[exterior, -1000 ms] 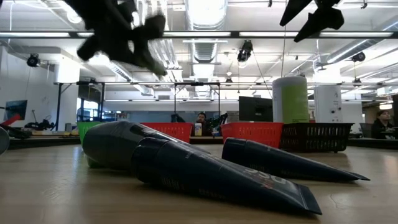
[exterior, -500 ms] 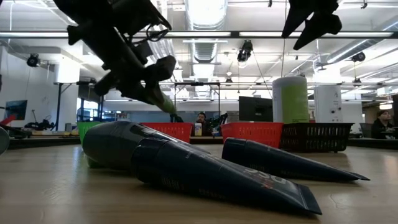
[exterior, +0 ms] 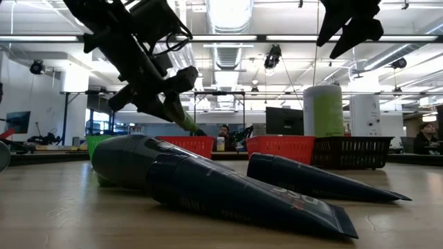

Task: Pick & Place Travel size toiletries
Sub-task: Put the green shampoo bottle into the left red bin

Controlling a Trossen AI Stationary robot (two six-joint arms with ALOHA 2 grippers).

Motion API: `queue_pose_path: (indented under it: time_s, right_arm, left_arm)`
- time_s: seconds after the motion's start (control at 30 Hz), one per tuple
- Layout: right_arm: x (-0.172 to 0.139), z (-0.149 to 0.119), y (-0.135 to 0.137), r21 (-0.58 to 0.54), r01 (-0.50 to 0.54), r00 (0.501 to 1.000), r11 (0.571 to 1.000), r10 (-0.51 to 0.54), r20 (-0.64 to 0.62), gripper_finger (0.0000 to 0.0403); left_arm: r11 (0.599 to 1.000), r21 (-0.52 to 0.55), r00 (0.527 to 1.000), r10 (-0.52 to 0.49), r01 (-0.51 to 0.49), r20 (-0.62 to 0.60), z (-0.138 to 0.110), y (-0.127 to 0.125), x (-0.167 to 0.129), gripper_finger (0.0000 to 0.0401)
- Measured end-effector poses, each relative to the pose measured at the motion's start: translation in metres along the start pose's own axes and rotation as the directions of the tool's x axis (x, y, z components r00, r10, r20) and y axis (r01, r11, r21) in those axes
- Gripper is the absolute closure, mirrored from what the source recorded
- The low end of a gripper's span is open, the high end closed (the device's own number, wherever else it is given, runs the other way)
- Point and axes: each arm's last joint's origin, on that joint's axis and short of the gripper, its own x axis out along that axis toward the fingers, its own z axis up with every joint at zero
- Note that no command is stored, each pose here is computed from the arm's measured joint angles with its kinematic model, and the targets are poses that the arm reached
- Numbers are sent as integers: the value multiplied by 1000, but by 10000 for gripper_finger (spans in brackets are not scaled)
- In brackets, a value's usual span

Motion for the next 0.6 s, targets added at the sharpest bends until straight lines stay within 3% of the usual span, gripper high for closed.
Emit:
queue_pose_path:
  time_s: [0.4,0.5,0.6]
  right_arm:
    - [0,0,0,2,0,1000,1000,0,1,85]
    - [0,0,0,4,0,1000,1000,0,0,87]
    - [0,-1,0,2,-8,1000,1000,8,-13,97]
  left_arm:
    - [999,-9,998,-52,51,-25,3,-5,-2,168]
    - [989,39,988,-140,142,-60,14,-14,-12,152]
    - [941,155,950,-280,300,-142,25,-25,-31,150]
